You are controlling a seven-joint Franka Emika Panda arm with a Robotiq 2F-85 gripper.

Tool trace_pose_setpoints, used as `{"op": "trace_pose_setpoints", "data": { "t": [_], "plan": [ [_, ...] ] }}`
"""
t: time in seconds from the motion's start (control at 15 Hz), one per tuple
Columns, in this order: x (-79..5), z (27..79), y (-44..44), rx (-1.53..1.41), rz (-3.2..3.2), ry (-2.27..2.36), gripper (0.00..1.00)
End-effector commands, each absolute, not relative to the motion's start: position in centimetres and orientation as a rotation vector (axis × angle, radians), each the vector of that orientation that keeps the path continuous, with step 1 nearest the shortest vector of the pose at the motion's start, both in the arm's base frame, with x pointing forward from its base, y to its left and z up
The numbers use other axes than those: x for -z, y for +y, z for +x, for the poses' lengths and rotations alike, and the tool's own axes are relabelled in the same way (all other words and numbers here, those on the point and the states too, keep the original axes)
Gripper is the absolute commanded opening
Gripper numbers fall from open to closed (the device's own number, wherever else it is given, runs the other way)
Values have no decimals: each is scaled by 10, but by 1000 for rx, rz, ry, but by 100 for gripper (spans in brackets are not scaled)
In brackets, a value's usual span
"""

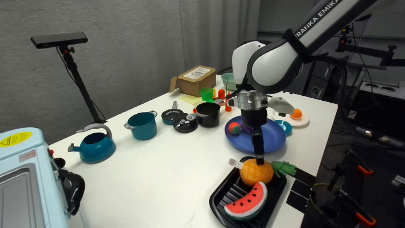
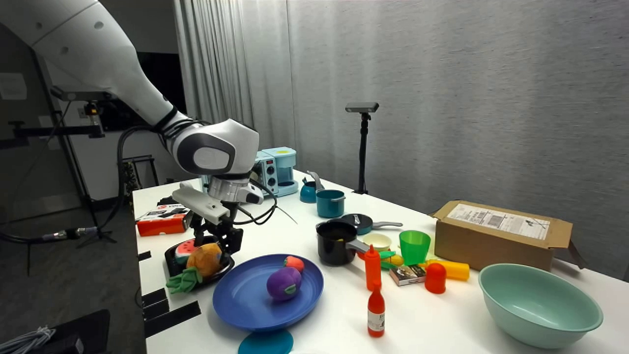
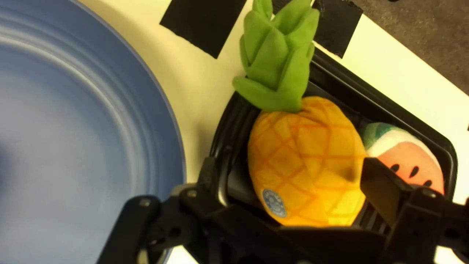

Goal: Put the strawberry, the eggplant, the pineapple, the watermelon and the orange plush toys on the blue plate

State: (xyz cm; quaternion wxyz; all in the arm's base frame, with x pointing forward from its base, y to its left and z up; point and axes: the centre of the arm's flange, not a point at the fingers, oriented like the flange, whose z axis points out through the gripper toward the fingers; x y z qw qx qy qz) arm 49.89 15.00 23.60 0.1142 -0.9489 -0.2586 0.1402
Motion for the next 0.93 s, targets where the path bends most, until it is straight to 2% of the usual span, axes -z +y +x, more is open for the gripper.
{"op": "trace_pose_setpoints", "data": {
  "t": [0.0,0.2,0.27,0.33,0.6,0.87],
  "plan": [
    [-239,480,161,-425,-2753,-757,100],
    [-230,475,174,-421,-2745,-778,100],
    [-227,474,179,-389,-2753,-794,84],
    [-225,474,185,-360,-2760,-810,72],
    [-222,473,201,-225,-2782,-862,40],
    [-225,478,208,-139,-2790,-875,13]
  ]
}}
